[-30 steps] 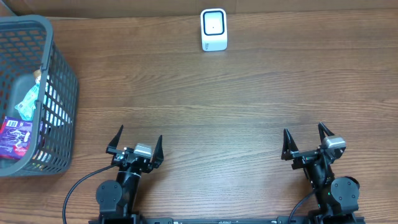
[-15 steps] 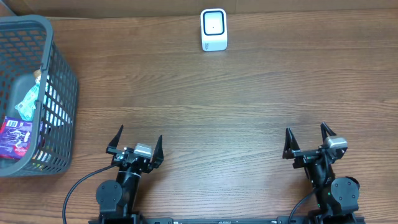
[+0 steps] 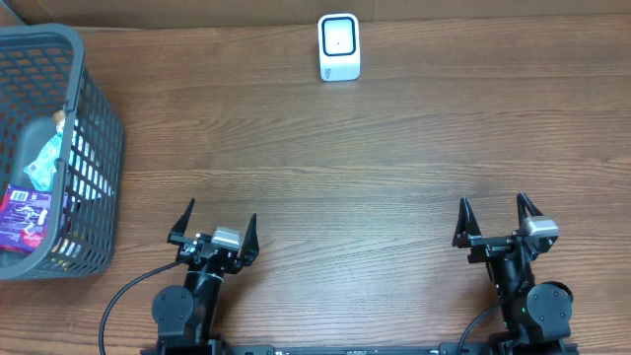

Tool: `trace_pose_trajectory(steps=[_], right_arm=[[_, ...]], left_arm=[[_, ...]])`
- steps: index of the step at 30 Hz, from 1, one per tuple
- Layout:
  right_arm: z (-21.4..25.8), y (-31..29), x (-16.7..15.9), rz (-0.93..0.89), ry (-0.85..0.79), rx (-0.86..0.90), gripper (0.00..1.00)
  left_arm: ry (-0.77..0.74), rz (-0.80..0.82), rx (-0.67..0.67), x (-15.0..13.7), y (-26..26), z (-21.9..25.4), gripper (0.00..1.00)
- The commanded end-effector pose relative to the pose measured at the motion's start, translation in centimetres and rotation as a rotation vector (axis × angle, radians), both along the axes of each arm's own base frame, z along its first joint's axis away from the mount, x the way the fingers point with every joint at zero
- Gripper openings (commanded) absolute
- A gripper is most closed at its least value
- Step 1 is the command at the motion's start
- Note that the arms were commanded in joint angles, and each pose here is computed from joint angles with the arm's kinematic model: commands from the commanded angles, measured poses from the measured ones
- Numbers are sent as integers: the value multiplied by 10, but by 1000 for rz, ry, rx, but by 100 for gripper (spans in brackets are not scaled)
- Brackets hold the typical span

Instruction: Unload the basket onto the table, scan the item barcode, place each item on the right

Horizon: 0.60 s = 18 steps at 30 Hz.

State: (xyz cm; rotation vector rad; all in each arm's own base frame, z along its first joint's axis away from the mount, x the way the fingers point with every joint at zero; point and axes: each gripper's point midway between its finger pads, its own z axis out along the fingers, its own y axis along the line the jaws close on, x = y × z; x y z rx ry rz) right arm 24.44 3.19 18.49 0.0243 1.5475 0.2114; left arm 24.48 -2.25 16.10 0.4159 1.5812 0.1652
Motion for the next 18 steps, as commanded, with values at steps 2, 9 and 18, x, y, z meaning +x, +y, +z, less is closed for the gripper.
trace_pose_trajectory(steps=[2, 9, 18], right_arm=[[16, 14, -4, 84, -78, 6, 100], [47, 40, -17, 245, -163, -5, 100], [108, 51, -22, 309, -82, -116, 100]], left_arm=[[-6, -26, -22, -1, -4, 1, 100], [-51, -188, -29, -10, -31, 21, 100], [13, -271, -35, -15, -45, 84, 100]])
